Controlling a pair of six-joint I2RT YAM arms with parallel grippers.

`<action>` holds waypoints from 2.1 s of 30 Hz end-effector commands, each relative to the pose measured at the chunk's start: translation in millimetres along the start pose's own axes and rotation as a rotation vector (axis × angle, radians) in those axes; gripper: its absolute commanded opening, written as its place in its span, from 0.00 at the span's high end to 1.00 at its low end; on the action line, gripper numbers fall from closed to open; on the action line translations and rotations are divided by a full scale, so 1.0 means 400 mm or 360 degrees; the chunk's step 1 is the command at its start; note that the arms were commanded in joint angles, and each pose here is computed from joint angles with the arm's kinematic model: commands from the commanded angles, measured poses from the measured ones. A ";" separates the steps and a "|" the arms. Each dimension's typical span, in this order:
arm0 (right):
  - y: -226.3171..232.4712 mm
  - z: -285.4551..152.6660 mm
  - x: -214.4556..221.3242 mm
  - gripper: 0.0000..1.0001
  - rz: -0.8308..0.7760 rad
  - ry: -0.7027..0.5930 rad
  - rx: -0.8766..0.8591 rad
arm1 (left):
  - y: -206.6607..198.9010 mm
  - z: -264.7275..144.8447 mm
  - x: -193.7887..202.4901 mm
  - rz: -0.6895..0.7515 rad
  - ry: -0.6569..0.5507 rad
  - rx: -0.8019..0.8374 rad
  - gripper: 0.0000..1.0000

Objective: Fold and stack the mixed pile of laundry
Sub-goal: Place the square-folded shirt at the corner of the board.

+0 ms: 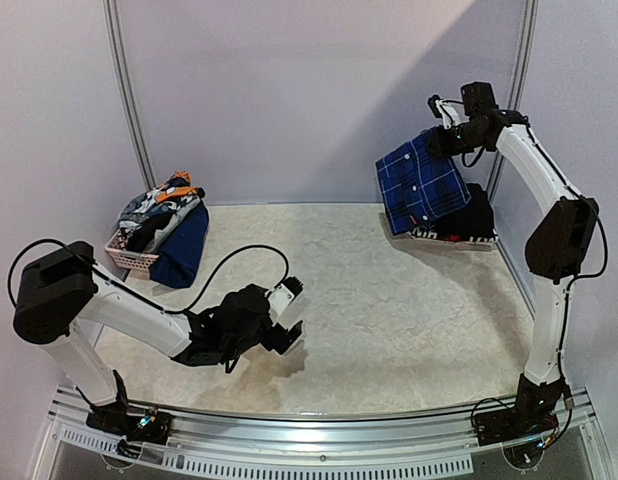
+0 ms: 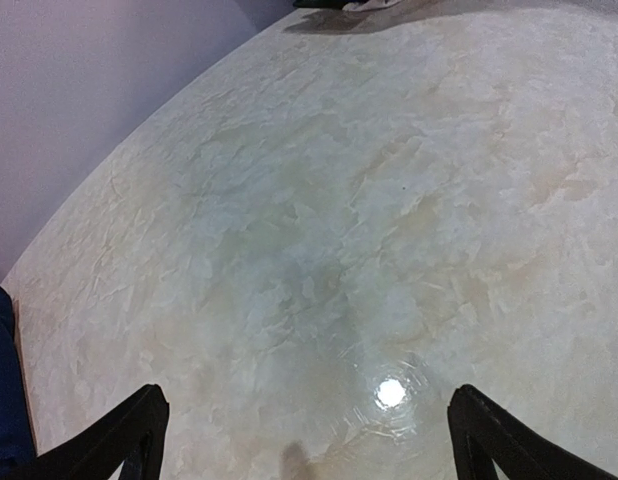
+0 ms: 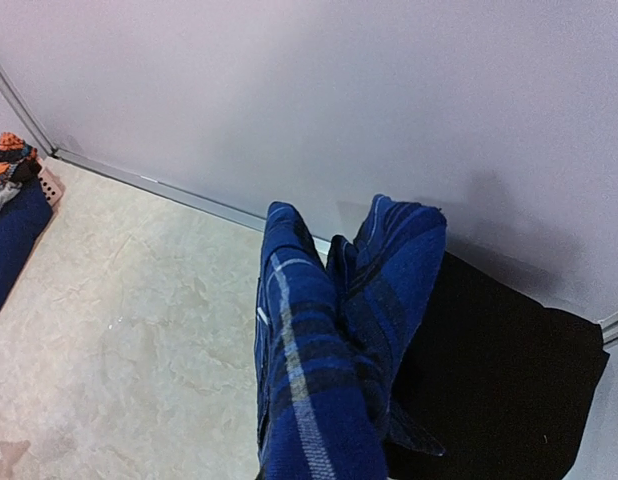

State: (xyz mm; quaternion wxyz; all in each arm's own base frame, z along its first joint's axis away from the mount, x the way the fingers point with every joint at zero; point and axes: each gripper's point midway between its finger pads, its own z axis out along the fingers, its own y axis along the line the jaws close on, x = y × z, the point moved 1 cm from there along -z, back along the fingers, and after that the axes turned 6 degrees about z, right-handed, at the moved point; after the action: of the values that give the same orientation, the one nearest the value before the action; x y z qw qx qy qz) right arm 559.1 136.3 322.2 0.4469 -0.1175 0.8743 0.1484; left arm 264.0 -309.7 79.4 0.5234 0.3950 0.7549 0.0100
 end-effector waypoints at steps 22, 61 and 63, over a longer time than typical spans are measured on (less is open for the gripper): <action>-0.194 -0.009 -0.027 1.00 0.0048 -0.0103 0.0049 | -0.007 0.022 0.017 -0.0004 0.0038 0.0015 0.00; -0.581 0.127 0.047 1.00 -0.0317 -0.0105 0.0626 | -0.057 0.102 -0.016 0.0045 0.0085 0.0075 0.00; -0.583 0.125 0.046 1.00 -0.0325 -0.0106 0.0637 | -0.058 0.106 -0.022 0.0043 0.0080 0.0080 0.01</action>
State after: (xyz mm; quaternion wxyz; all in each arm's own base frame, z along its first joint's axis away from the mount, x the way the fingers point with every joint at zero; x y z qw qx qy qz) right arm 654.8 -48.9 223.1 0.4708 -0.1126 0.8745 -0.0310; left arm 278.3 -345.2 59.7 0.4985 0.4165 0.7603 0.0095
